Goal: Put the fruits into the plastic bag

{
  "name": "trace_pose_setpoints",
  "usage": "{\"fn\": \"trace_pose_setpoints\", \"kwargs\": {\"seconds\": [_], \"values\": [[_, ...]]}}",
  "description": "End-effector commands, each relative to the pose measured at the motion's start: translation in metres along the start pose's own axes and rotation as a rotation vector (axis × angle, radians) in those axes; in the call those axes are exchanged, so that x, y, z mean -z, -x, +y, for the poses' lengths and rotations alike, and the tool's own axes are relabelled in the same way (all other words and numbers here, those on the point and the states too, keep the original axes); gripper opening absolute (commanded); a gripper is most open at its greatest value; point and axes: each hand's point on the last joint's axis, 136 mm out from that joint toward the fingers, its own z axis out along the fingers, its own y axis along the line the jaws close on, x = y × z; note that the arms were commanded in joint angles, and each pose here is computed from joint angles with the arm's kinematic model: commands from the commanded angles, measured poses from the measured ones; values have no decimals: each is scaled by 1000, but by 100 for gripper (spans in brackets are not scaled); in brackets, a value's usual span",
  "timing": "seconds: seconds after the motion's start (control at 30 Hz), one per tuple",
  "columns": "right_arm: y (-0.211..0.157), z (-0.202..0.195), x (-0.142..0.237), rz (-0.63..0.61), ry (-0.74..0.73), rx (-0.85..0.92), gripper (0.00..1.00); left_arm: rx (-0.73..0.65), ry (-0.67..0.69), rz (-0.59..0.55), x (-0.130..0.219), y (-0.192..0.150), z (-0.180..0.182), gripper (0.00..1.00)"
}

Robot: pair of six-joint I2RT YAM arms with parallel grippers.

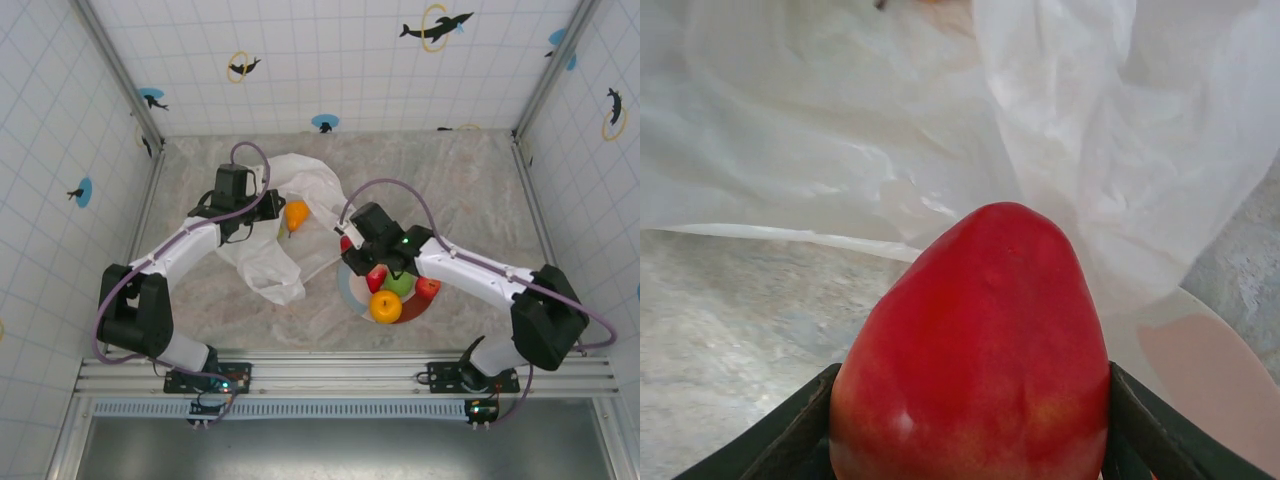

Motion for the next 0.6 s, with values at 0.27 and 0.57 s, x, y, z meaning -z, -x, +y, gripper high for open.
{"fn": "trace_pose_setpoints", "kwargs": {"seconds": [0.27, 0.57], "values": [[64, 45, -20, -233, 190, 19, 53, 11, -4, -15, 4, 9, -5, 0], [88, 37, -86, -211, 80, 70, 52, 8, -13, -23, 6, 10, -7, 0]]}}
